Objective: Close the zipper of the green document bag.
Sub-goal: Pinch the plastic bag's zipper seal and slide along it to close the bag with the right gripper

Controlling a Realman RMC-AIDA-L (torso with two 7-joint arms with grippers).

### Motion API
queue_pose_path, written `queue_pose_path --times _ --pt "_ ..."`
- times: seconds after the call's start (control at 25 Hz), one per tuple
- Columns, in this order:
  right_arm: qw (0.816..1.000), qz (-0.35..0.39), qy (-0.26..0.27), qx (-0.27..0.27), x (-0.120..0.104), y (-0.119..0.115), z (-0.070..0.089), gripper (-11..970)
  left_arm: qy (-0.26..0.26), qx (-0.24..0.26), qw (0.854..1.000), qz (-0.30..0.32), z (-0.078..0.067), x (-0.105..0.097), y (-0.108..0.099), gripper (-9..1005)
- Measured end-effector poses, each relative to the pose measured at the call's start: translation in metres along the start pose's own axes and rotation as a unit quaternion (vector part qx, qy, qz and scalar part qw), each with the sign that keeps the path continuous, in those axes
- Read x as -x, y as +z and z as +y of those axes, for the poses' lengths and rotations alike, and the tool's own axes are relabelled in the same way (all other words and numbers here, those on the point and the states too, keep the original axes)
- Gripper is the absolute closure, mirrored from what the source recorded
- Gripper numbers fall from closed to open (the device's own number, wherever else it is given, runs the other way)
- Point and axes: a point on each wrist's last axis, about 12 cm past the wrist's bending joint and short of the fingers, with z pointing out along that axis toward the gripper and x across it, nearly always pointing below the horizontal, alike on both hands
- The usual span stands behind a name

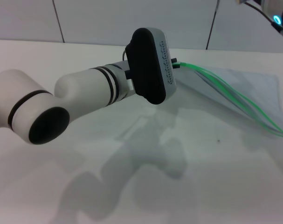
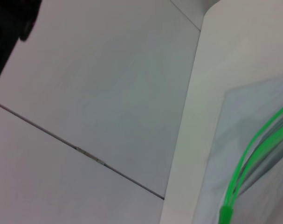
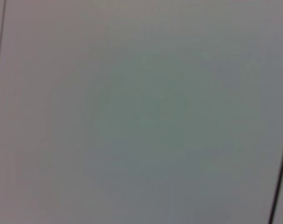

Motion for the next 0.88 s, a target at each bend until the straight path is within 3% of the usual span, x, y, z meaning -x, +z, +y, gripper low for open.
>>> queue_pose_path --times 0.16,0.48,0.88 --pt "0.999 0.017 -0.048 0.008 0.005 0.006 0.006 386 0.001 0.0 1.0 0.0 0.001 0.0 0.0 945" --pt "0.995 0.032 -0.094 0.022 0.013 0.011 0.015 387 0.0 0.001 1.0 0.0 0.001 0.0 0.0 945" --pt "0.992 0.027 -0.113 0.047 0.016 0.015 0.022 387 0.001 0.002 1.0 -0.002 0.002 0.001 0.001 945"
